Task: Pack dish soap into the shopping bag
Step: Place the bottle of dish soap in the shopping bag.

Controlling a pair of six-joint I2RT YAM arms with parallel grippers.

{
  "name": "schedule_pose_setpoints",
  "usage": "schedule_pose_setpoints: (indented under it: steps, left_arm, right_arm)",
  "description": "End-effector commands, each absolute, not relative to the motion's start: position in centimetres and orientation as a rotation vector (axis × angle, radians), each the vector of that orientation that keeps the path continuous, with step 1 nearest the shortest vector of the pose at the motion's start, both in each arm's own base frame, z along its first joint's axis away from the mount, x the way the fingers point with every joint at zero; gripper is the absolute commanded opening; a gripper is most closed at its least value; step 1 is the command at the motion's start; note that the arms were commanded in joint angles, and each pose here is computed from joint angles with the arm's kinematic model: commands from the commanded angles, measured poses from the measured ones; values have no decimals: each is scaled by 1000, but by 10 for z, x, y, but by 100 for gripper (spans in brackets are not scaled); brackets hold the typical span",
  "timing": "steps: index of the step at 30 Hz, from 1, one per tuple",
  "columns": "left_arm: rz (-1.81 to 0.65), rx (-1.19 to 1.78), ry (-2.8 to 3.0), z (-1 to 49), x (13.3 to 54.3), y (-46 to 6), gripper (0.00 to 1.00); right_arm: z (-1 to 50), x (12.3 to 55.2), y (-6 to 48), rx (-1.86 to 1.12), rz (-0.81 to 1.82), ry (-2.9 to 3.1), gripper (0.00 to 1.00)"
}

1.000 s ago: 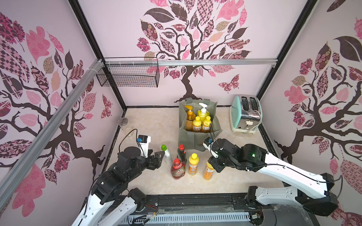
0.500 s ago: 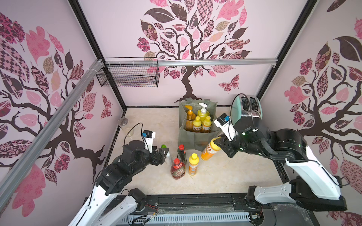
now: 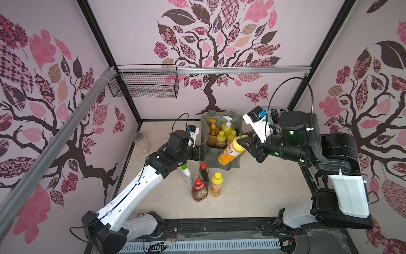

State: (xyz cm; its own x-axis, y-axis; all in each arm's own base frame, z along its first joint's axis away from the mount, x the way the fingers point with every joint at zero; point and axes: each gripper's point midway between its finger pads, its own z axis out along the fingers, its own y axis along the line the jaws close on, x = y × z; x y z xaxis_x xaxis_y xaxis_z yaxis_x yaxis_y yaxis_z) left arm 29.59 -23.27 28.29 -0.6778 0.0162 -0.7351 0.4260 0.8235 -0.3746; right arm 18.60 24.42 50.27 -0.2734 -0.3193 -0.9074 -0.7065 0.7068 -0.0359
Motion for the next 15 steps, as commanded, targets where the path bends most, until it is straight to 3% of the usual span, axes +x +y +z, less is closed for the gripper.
schedule_pose_setpoints:
  steps: [1, 6, 15]
  left_arm:
    - [-697, 342, 2178, 295, 305, -240, 59]
    - [-698, 355, 2201, 283, 304, -243, 39]
    - [-708, 348, 2235, 260, 296, -239, 30]
  right_arm:
    - [576, 194, 232, -630, 505, 1626, 0]
    - [597, 214, 231, -582, 433, 1569, 0]
    - [582, 271, 252, -576, 375, 1586, 0]
